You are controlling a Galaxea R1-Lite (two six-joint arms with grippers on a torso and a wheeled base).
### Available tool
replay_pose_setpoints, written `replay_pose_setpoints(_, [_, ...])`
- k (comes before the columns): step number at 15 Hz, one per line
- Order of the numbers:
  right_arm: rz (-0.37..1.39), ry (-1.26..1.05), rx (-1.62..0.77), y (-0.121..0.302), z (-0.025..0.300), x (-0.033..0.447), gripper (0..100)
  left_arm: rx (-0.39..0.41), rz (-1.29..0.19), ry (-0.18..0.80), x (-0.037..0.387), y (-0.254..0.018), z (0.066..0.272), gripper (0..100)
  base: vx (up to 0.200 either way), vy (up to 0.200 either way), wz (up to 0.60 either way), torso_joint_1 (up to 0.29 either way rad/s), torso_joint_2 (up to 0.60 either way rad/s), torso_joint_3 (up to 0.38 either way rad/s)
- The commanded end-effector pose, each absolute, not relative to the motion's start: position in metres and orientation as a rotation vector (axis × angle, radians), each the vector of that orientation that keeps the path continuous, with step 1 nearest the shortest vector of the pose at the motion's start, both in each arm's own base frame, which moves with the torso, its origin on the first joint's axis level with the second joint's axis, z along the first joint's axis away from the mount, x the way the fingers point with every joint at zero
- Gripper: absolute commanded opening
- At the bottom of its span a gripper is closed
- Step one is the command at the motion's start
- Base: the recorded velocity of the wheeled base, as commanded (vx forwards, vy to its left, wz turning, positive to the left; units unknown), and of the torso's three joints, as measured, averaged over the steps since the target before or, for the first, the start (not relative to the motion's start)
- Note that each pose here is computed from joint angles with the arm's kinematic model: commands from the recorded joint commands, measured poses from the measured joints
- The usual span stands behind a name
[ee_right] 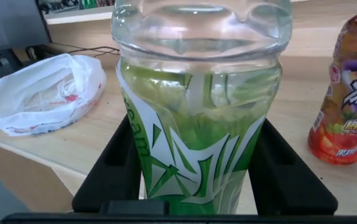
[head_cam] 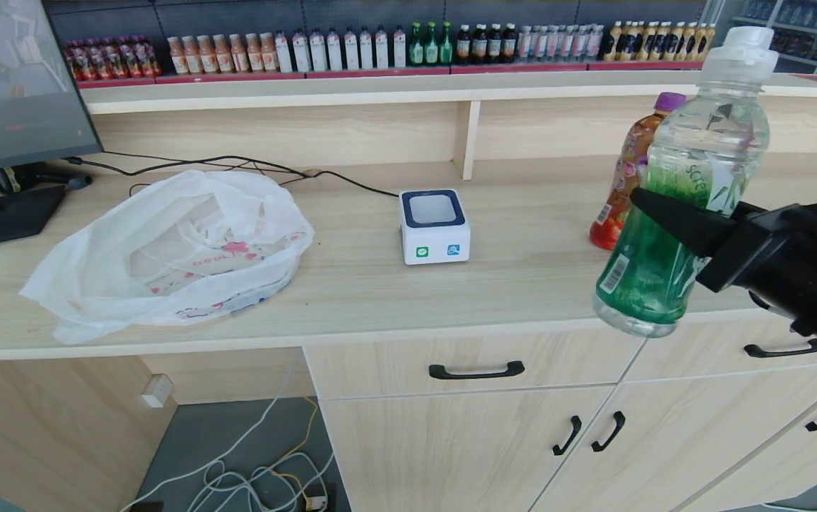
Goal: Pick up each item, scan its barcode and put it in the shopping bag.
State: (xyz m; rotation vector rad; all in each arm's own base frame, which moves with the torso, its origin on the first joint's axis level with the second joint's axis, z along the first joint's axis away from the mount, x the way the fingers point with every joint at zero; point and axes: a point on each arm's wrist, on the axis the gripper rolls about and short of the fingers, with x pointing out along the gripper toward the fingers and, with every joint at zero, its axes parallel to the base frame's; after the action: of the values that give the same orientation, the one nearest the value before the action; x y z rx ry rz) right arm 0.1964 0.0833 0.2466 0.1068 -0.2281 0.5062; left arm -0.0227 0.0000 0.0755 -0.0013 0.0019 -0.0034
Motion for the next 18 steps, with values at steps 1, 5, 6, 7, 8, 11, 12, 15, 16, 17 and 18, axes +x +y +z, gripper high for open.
replay_pose_setpoints(1, [0.54, -0.296, 0.072, 0.082, 0.256, 0.173, 0, -0.002, -0.003, 0.002, -0.023, 0.0, 0.076, 100, 0.0, 0.0, 0.0, 0.0, 0.0, 0.0])
replay_pose_setpoints(5, [0.576, -0.323, -0.015, 0.083, 0.25, 0.152, 0, -0.002, -0.003, 0.002, -0.023, 0.0, 0.076, 100, 0.0, 0.0, 0.0, 0.0, 0.0, 0.0])
replay_pose_setpoints(6, [0.58, -0.32, -0.021, 0.08, 0.246, 0.145, 0, -0.002, -0.003, 0.002, -0.023, 0.0, 0.076, 100, 0.0, 0.0, 0.0, 0.0, 0.0, 0.0])
replay_pose_setpoints(7, [0.584, -0.321, -0.021, 0.077, 0.243, 0.139, 0, -0.002, -0.003, 0.002, -0.023, 0.0, 0.076, 100, 0.0, 0.0, 0.0, 0.0, 0.0, 0.0])
replay_pose_setpoints(8, [0.593, -0.322, -0.019, 0.075, 0.241, 0.133, 0, -0.002, -0.003, 0.002, -0.023, 0.0, 0.076, 100, 0.0, 0.0, 0.0, 0.0, 0.0, 0.0])
replay_pose_setpoints(11, [0.6, -0.324, -0.009, 0.075, 0.242, 0.131, 0, -0.002, -0.003, 0.002, -0.023, 0.0, 0.076, 100, 0.0, 0.0, 0.0, 0.0, 0.0, 0.0])
replay_pose_setpoints(12, [0.608, -0.318, 0.007, 0.076, 0.242, 0.132, 0, -0.002, -0.003, 0.002, -0.023, 0.0, 0.076, 100, 0.0, 0.0, 0.0, 0.0, 0.0, 0.0])
replay_pose_setpoints(15, [0.795, -0.264, 0.097, 0.084, 0.239, 0.133, 0, -0.002, -0.003, 0.002, -0.023, 0.0, 0.076, 100, 0.0, 0.0, 0.0, 0.0, 0.0, 0.0])
replay_pose_setpoints(16, [0.856, -0.241, 0.131, 0.085, 0.239, 0.134, 0, -0.002, -0.003, 0.002, -0.023, 0.0, 0.076, 100, 0.0, 0.0, 0.0, 0.0, 0.0, 0.0])
replay_pose_setpoints(17, [0.899, -0.218, 0.168, 0.086, 0.239, 0.134, 0, -0.002, -0.003, 0.002, -0.023, 0.0, 0.076, 100, 0.0, 0.0, 0.0, 0.0, 0.0, 0.0])
replay_pose_setpoints(18, [0.926, -0.201, 0.191, 0.087, 0.238, 0.134, 0, -0.002, -0.003, 0.002, -0.023, 0.0, 0.076, 100, 0.0, 0.0, 0.0, 0.0, 0.0, 0.0])
